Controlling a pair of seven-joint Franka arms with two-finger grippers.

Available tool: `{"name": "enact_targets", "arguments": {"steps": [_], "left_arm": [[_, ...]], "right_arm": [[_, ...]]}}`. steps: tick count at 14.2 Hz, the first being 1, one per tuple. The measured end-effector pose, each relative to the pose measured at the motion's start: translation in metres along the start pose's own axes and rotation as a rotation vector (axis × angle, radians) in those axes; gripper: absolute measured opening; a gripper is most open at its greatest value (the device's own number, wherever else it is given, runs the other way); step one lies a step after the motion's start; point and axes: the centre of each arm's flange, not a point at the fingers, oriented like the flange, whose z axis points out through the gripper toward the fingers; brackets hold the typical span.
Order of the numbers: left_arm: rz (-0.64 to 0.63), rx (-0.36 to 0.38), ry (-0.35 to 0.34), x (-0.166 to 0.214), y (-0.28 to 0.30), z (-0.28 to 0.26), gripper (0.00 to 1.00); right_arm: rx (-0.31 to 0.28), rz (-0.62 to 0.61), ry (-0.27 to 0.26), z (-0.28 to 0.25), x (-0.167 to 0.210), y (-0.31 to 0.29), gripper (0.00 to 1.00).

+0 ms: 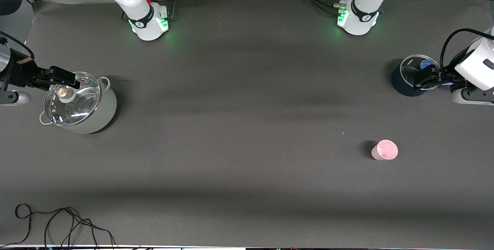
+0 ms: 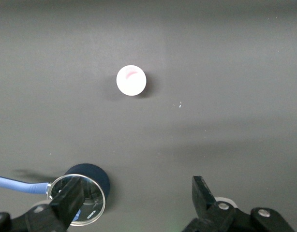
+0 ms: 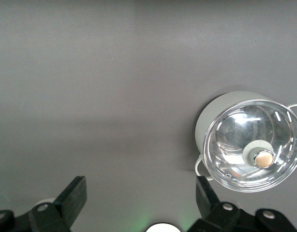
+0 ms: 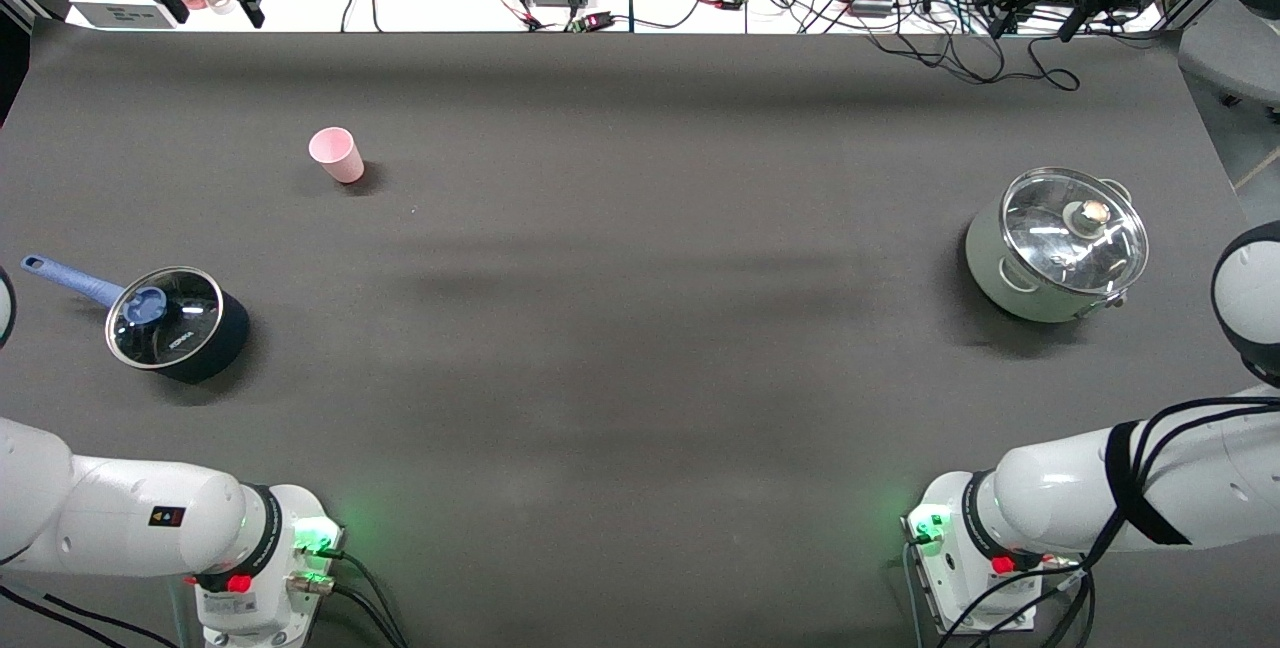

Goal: Transfer pink cup from left to right arm

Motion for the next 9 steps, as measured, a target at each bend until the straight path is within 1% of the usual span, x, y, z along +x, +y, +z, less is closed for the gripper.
{"name": "enact_targets", "arguments": {"steps": [3, 5, 6, 8, 9], "left_arm": [[0.025, 0.001, 0.076, 0.012, -0.001, -0.003, 1.0], [0.127, 0.005, 0.116, 0.023, -0.009, 0.003, 1.0], [0.175, -0.01, 0.124, 0.028, -0.021, 0.009, 1.0], [0.257, -0.078, 0.142, 0.035, -0.056, 0.021, 1.0], [0.313, -0.103, 0.164, 0.038, -0.075, 0.026, 1.0]], "right_arm": [[0.0, -0.001, 0.0, 0.0, 0.0, 0.0, 1.0], [0.0, -0.001, 0.0, 0.0, 0.0, 0.0, 1.0], [0.0, -0.001, -0.001, 0.0, 0.0, 0.0, 1.0], [0.0, 0.0, -0.003, 0.001, 0.0, 0.001, 1.0], [0.0, 0.0, -0.003, 0.001, 0.001, 0.001, 1.0]]}}
